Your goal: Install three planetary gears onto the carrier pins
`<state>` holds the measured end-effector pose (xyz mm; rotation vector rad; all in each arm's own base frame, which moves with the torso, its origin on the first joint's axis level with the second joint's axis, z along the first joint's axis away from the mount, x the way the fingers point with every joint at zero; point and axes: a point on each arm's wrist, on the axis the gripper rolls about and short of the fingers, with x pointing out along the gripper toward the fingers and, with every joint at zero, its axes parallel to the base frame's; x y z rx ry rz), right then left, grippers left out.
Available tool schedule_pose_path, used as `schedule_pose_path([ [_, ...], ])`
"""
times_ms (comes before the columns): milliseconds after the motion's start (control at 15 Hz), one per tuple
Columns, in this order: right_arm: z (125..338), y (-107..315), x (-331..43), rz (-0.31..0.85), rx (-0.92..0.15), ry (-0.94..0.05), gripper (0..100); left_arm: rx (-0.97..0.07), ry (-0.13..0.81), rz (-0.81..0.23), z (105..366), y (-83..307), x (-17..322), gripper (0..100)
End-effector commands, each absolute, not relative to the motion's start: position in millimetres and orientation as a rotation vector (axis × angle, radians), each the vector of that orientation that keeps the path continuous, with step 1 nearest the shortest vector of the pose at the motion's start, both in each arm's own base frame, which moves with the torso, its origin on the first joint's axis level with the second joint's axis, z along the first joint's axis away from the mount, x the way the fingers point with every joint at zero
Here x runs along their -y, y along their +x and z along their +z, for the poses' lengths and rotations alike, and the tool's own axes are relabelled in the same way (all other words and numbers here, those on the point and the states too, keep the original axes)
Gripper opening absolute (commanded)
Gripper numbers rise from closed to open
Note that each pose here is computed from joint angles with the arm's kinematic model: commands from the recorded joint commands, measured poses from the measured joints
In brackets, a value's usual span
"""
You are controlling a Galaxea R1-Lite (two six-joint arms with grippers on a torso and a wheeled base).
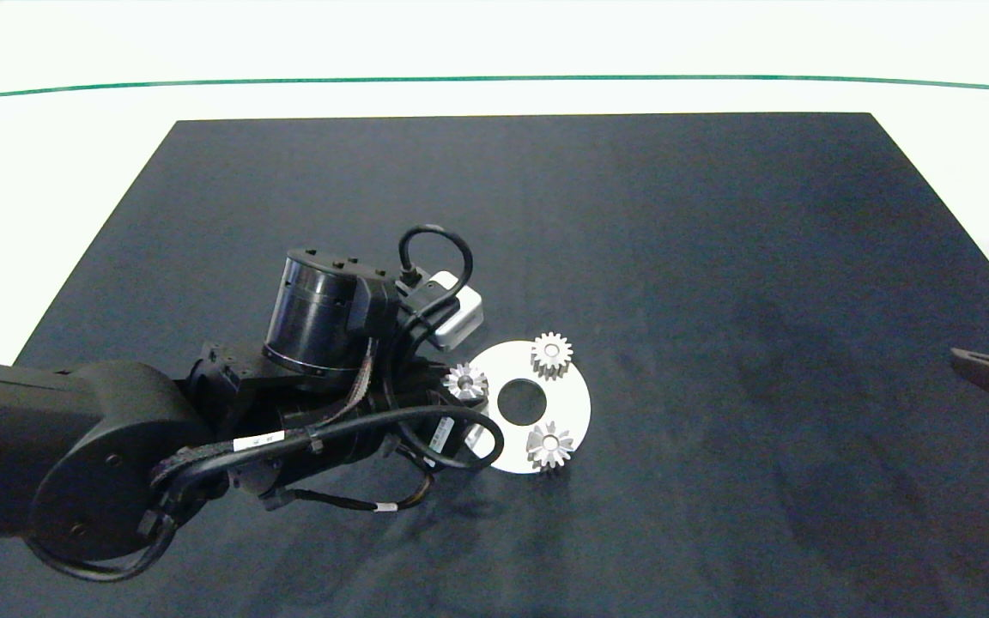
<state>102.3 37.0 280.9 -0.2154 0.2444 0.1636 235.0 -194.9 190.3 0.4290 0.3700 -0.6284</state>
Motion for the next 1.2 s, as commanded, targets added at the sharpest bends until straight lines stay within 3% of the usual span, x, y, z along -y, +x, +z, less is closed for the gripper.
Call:
schedule_pose_path([
  [67,281,102,-37,0.165,-0.246,-0.217,100,-0.360,0.424,-0.623,192,236,194,19],
  [600,281,102,-37,0.165,-0.246,-0.219,100,-0.371,0.426,-0.618,188,236,191,19],
  [667,281,103,-37,0.165,-0.247,-0.219,100,-0.366,0.424,-0.616,189,237,191,100],
  [1200,277,112,-41,0.159,-0.279,-0.227,100,-0.346,0.398,-0.587,198,235,180,100],
])
